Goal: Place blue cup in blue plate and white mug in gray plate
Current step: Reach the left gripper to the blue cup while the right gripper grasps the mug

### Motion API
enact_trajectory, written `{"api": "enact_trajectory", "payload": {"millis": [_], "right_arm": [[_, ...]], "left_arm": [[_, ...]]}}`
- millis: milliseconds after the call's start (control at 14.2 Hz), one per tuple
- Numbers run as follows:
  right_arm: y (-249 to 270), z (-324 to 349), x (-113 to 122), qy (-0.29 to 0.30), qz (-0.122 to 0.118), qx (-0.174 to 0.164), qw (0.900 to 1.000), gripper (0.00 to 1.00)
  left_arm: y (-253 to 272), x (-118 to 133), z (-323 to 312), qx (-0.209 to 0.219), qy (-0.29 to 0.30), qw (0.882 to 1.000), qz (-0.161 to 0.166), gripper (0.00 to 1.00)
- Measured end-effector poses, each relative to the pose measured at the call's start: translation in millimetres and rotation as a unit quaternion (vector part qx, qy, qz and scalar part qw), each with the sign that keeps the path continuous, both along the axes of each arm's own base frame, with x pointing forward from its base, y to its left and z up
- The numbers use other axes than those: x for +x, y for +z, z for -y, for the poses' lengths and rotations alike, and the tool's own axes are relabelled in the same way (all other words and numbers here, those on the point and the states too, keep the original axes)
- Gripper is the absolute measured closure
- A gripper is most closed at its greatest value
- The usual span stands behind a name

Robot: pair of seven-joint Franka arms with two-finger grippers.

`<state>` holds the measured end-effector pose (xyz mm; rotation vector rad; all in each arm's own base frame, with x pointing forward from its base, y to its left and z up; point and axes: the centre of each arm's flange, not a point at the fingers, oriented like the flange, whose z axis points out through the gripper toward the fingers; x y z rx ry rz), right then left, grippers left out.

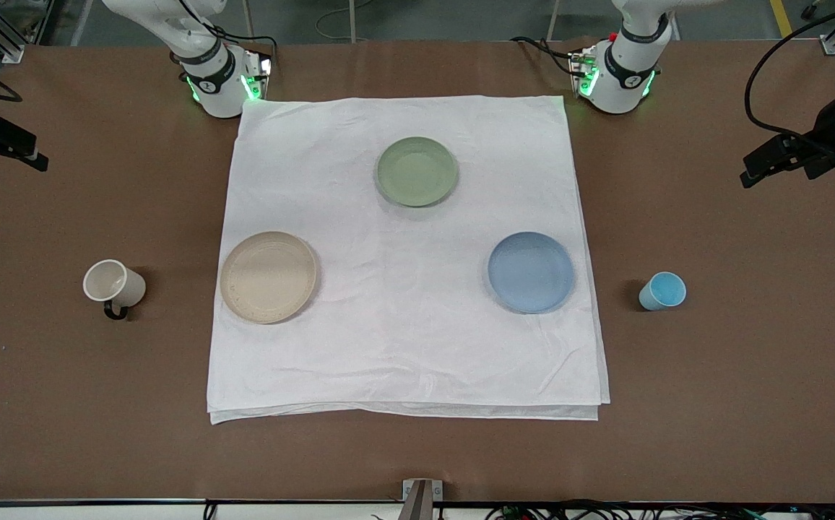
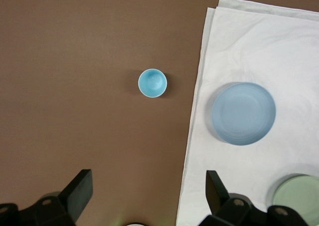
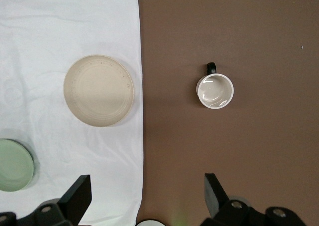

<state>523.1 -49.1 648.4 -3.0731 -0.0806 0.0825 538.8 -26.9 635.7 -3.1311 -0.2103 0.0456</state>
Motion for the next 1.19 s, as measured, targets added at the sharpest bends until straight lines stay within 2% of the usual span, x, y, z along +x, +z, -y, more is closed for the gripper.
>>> {"api": "enact_trajectory", "payload": {"millis": [211, 351, 491, 702, 772, 912, 1053, 1193], "right_arm": [[0, 2, 0, 0.004, 0.000, -0.009, 1.000, 0.00], [0, 4, -1, 0.007, -0.001, -0.014, 1.000, 0.00], [1, 4, -1, 0.008, -0.001, -0.015, 1.000, 0.00], [-6, 8, 3, 0.005, -0.006, -0.018, 1.000, 0.00], [-22, 12, 13, 0.001, -0.013, -0.018, 1.000, 0.00], [-74, 30, 50, -0.014, -0.021, -0.024, 0.999, 0.00], [-129, 49, 87, -0.024, -0.014, -0.037, 0.999, 0.00], [-173, 60, 106, -0.028, -0.013, -0.046, 0.998, 0.00]], "left_arm": [[-2, 1, -2, 0.006, 0.000, 1.000, -0.002, 0.00], [-16, 9, -7, 0.024, -0.003, 1.000, -0.014, 0.00], [-51, 32, -11, 0.030, -0.009, 0.999, -0.021, 0.00], [-135, 75, -16, 0.024, -0.012, 1.000, -0.014, 0.00], [-166, 84, -17, 0.021, -0.013, 1.000, -0.018, 0.00], [-221, 90, -16, 0.018, -0.015, 1.000, -0.018, 0.00], [-268, 83, -23, 0.015, -0.012, 1.000, -0.007, 0.00], [-304, 68, -42, 0.013, 0.003, 1.000, -0.006, 0.01]]}}
